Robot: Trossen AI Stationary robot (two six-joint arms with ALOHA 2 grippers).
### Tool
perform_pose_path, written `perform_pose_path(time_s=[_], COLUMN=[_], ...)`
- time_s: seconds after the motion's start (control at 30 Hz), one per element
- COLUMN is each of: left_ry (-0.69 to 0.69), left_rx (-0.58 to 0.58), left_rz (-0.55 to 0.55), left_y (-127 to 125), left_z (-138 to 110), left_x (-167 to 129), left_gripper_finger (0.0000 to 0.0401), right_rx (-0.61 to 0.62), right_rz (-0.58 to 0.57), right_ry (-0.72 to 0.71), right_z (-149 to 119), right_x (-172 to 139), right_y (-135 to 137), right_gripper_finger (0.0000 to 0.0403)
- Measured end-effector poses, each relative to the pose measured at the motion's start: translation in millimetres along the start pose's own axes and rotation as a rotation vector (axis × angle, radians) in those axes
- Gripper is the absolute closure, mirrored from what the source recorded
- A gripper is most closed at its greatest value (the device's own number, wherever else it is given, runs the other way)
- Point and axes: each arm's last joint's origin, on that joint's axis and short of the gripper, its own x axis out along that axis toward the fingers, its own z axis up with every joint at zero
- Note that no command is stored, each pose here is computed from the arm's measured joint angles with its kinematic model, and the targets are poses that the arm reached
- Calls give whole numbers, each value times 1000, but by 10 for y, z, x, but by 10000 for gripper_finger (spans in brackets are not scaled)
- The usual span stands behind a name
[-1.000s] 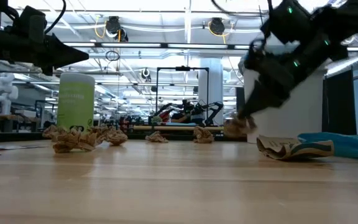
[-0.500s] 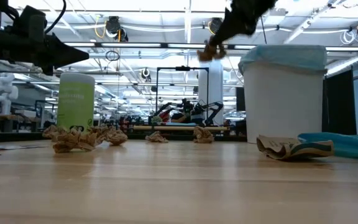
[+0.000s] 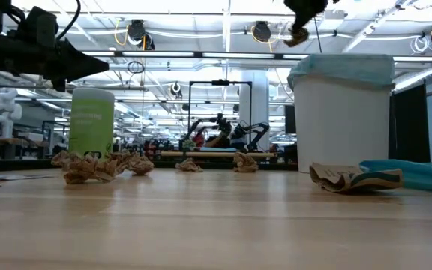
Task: Place trash/remove bag and relplace
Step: Put the brown paper trash into the trash bin
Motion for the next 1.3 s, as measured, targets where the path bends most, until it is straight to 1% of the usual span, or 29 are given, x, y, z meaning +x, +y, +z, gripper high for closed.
perform_pose_path(time_s=[0.1, 0.17, 0.23, 0.3, 0.4, 0.57, 0.7, 0.77, 0.87, 0.93, 1.0, 1.1, 1.17, 1.3], left_ry=[10, 15, 5, -20, -49, -44, -39, -63, -100, -108, -105, -108, -96, -75], left_rx=[3, 6, 4, -7, -16, -13, -7, 12, 57, 80, 100, 102, 109, 118], left_rz=[1, 2, 6, 16, 23, 23, 24, 23, 25, 27, 32, 34, 34, 34], left_y=[-3, -5, -7, -7, -8, -11, -18, -23, -34, -41, -48, -52, -54, -58], left_z=[-8, -14, -3, 22, 53, 48, 43, 69, 110, 133, 165, 192, 179, 156], left_x=[7, 12, 18, 21, 23, 32, 45, 53, 69, 83, 96, 101, 107, 120], left_gripper_finger=[401, 401, 401, 401, 401, 401, 401, 401, 401, 401, 401, 401, 401, 401], right_rx=[28, 54, 102, 160, 213, 224, 192, 182, 195, 201, 181, 113, 57, -26], right_rz=[-86, -107, -69, 3, 90, 136, 145, 148, 162, 252, 389, 571, 679, 870], right_ry=[94, 156, 220, 275, 323, 328, 307, 265, 158, 72, -14, -106, -120, -94], right_z=[-75, -140, -220, -292, -362, -377, -334, -254, -69, 53, 149, 230, 238, 199], right_x=[190, 291, 377, 444, 501, 521, 478, 393, 166, -41, -259, -530, -665, -862], right_y=[-241, -384, -502, -591, -681, -711, -727, -772, -877, -927, -939, -845, -714, -383], right_gripper_finger=[403, 403, 401, 397, 383, 340, 295, 272, 240, 225, 217, 215, 222, 246])
